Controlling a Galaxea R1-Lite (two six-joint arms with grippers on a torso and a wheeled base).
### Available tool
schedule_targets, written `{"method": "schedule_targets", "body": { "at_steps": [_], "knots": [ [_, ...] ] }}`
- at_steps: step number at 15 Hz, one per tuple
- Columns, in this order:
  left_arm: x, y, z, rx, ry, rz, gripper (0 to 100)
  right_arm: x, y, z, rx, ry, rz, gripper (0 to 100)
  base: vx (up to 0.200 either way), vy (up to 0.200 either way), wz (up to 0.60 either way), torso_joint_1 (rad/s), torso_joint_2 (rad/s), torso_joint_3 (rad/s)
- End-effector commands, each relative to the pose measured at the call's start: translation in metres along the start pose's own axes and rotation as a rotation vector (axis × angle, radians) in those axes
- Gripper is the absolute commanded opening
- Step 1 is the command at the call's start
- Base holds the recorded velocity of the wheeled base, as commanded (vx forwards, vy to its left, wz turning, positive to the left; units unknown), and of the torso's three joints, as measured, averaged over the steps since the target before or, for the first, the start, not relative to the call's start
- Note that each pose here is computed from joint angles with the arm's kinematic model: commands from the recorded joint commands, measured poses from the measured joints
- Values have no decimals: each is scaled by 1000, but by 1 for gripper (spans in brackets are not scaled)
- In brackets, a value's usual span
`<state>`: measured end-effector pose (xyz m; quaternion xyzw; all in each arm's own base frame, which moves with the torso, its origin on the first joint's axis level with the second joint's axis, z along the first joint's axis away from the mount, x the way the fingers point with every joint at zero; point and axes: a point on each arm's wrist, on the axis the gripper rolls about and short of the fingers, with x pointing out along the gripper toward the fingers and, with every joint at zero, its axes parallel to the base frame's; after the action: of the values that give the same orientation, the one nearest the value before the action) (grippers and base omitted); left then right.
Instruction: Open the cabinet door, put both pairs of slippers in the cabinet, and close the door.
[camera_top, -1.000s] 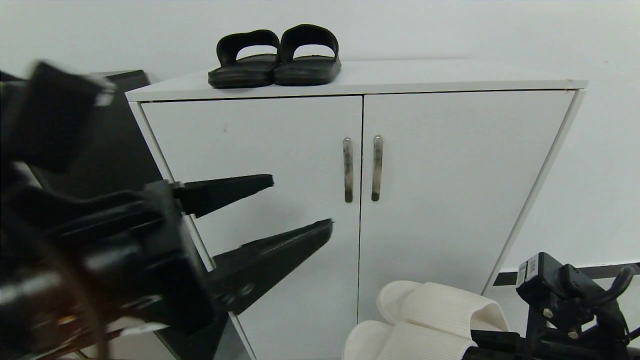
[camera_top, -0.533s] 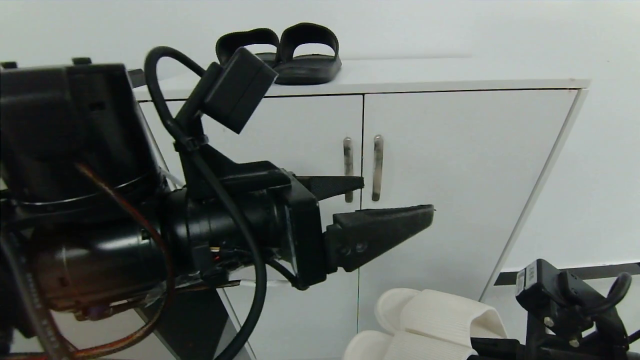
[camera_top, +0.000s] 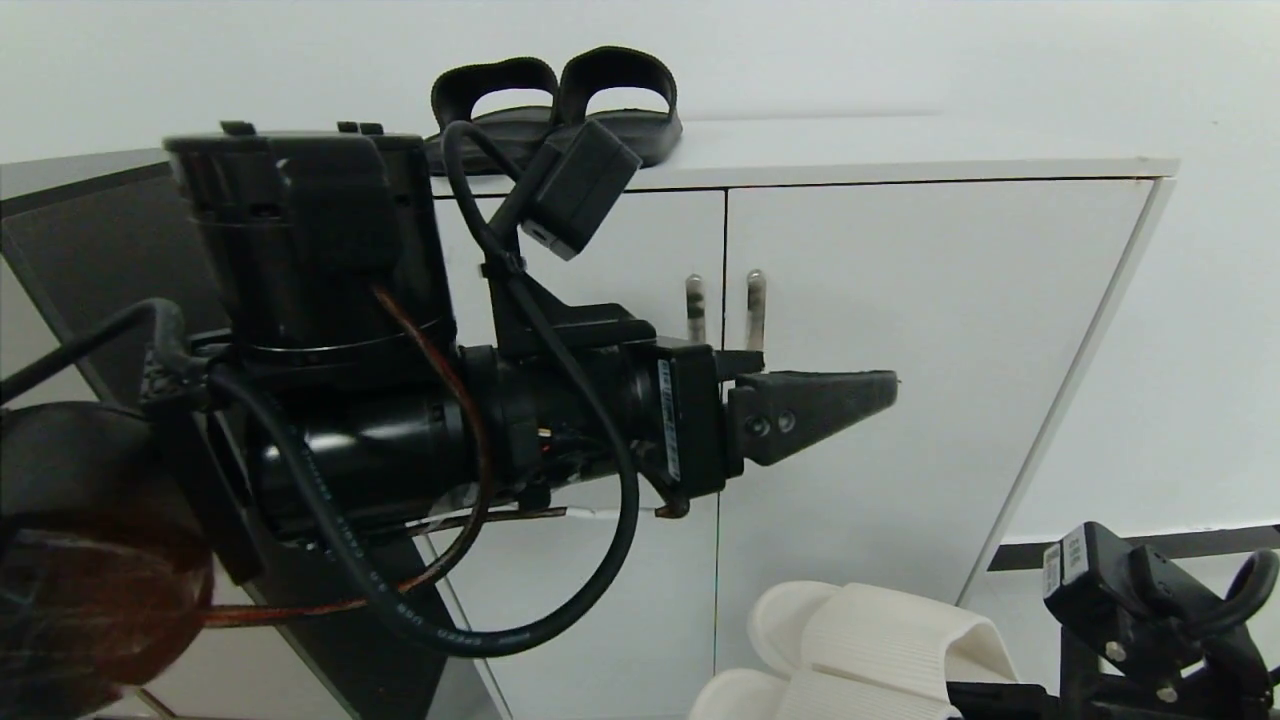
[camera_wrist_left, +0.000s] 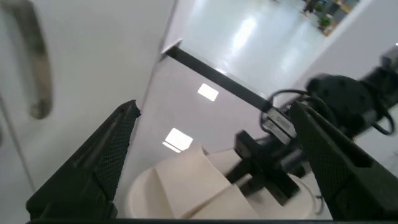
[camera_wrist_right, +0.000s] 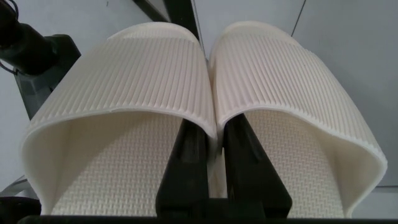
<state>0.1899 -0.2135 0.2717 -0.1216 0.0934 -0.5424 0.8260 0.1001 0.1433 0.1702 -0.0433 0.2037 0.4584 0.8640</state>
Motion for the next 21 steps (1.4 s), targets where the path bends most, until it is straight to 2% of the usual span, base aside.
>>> {"method": "schedule_targets", "body": {
  "at_steps": [1, 4, 9, 21],
  "knots": [
    [12, 8, -4, -1, 5, 41, 100, 0, 0, 0, 0, -2, 0, 0, 0, 0, 0, 0, 0, 0],
    [19, 18, -6, 17, -35, 129, 100, 0, 0, 0, 0, -3, -1, 0, 0, 0, 0, 0, 0, 0],
    [23, 27, -9, 14, -39, 188, 100, 0, 0, 0, 0, -1, -1, 0, 0, 0, 0, 0, 0, 0],
    [50, 39, -9, 12, -40, 194, 100, -1, 0, -1, -2, 1, 1, 0, 0, 0, 0, 0, 0, 0]
  ]
}}
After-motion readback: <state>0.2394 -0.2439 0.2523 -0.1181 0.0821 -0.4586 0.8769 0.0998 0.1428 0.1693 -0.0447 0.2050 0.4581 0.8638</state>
